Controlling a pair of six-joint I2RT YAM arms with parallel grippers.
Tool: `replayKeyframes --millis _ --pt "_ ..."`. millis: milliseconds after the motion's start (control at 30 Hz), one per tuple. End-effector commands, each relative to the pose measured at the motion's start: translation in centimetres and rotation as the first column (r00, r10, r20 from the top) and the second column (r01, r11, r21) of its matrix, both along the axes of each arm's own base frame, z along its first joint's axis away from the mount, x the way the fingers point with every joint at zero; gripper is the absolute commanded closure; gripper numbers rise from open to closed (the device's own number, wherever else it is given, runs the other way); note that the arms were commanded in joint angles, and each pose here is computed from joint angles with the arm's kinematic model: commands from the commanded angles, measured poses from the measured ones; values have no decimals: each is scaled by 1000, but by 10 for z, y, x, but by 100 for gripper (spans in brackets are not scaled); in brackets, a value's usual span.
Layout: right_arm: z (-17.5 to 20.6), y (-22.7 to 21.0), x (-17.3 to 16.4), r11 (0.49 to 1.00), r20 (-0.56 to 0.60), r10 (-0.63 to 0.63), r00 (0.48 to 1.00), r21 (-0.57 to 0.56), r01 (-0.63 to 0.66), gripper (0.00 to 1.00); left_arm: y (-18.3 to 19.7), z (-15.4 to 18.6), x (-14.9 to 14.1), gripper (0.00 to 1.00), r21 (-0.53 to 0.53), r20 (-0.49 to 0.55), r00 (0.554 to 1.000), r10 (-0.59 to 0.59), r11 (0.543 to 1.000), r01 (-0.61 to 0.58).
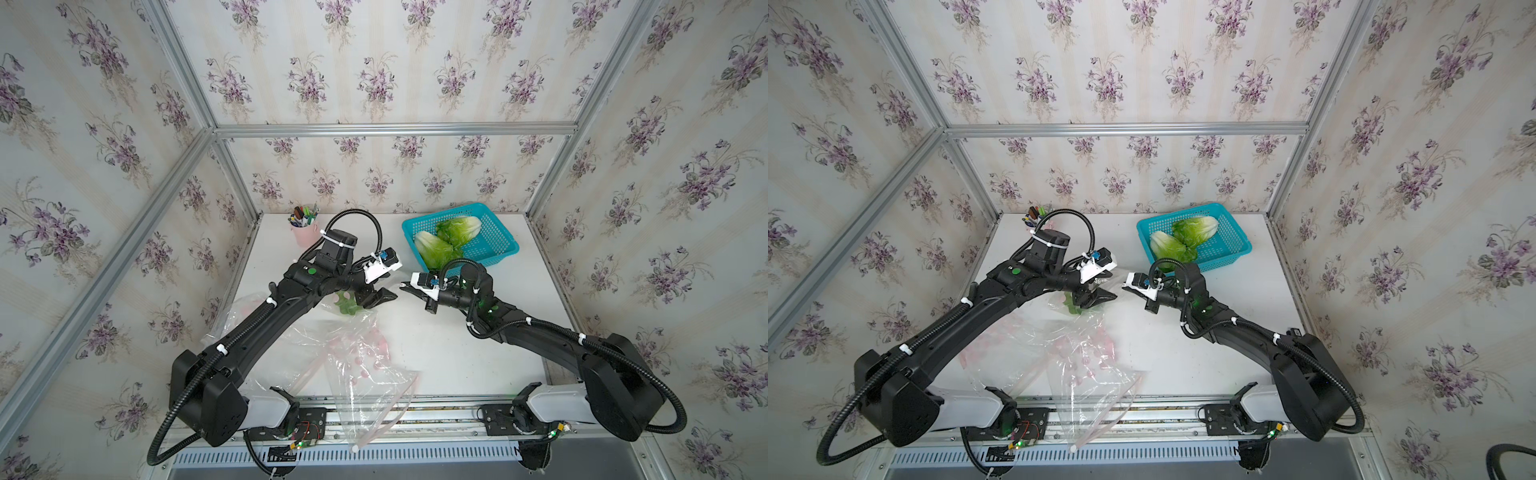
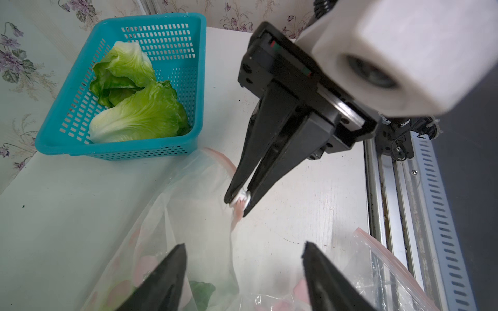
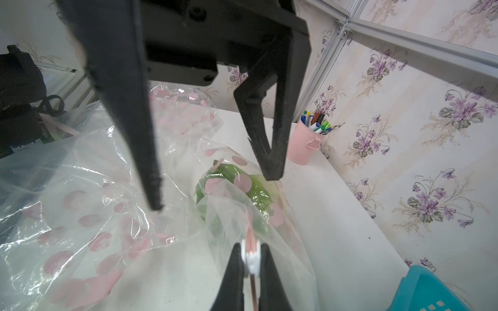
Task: Open the zip-top bag and take out the chinese cabbages
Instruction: Unzip the zipper on the zipper food storage bag.
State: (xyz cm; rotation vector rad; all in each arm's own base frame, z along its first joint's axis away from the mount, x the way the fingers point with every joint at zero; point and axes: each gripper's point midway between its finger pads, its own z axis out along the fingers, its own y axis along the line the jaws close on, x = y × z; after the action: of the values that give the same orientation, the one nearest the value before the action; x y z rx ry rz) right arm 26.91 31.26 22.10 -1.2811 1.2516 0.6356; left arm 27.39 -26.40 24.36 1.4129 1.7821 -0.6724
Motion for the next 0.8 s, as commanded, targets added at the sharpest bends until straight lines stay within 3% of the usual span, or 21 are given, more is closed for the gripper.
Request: replayKeyframes --millis 0,133,233,600,767 --pt "5 1 -2 1000 7 23 1000 6 -23 100 -7 6 -7 21 -22 35 998 -57 998 58" --pt "7 3 -5 999 5 36 999 12 -36 100 -13 5 -9 39 -21 33 996 -80 997 80" --pt "9 3 -6 999 2 42 999 17 -42 100 -14 2 -4 82 -4 36 997 -69 998 70" --pt "12 3 -8 999 7 48 999 21 -48 100 -16 5 7 73 5 57 998 -29 1000 29" --pt "13 3 -9 998 7 51 999 23 -51 100 -20 1 7 78 14 51 998 -31 999 30"
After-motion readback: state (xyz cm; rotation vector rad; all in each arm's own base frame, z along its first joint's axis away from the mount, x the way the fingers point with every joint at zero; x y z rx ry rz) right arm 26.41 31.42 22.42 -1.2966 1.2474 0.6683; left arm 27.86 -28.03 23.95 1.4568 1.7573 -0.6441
